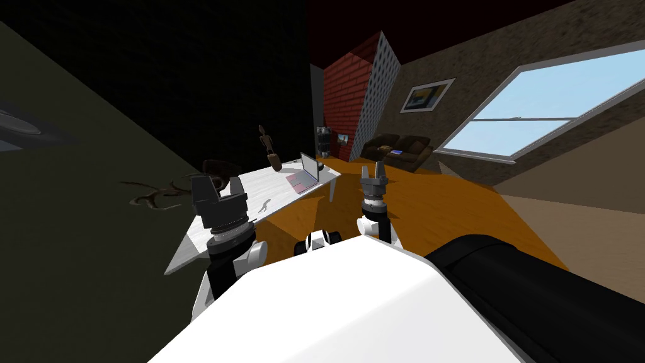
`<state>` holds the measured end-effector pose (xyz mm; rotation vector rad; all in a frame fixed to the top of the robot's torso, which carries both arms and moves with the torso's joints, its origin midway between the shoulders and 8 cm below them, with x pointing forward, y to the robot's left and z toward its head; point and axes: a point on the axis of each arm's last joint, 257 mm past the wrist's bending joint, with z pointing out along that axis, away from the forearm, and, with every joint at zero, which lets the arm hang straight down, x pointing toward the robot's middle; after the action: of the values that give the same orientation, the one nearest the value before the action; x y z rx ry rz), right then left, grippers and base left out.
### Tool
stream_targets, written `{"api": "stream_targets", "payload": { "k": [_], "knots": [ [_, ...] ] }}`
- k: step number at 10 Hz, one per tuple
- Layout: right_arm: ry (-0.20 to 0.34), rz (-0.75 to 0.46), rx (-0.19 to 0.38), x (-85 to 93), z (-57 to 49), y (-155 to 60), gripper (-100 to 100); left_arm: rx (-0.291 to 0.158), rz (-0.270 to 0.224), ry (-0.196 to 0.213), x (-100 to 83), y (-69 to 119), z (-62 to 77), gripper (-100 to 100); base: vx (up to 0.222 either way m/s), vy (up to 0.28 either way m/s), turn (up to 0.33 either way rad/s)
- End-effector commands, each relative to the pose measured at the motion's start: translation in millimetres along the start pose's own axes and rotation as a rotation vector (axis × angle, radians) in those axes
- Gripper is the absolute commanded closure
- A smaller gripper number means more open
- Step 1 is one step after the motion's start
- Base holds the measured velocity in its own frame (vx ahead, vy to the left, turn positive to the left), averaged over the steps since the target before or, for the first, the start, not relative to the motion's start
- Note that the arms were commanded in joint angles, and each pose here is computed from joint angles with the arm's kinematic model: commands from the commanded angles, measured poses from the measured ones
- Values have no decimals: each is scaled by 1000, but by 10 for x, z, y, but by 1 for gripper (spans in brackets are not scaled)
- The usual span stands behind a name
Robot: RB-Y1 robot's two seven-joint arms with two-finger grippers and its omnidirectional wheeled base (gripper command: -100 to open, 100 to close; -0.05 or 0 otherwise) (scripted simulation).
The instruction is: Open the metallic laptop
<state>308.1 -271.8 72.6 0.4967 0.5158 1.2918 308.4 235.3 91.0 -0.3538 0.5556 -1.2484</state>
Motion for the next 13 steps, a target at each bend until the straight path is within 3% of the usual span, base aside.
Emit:
{"api": "stream_targets", "payload": {
  "k": [1, 4, 13],
  "knots": [
    [0, 0, 0, 0, 0, -1, 0, -30, 23, 46, 45, 85, 19, -100, 52, -83, 40],
    [0, 0, 0, 0, -1, 0, 0, -88, 60, 78, 47, 247, 58, -100, 91, -125, 62],
    [0, 0, 0, 0, 0, 0, 0, -246, 127, 92, -46, 662, 105, -100, 67, -98, 45]
  ]
}}
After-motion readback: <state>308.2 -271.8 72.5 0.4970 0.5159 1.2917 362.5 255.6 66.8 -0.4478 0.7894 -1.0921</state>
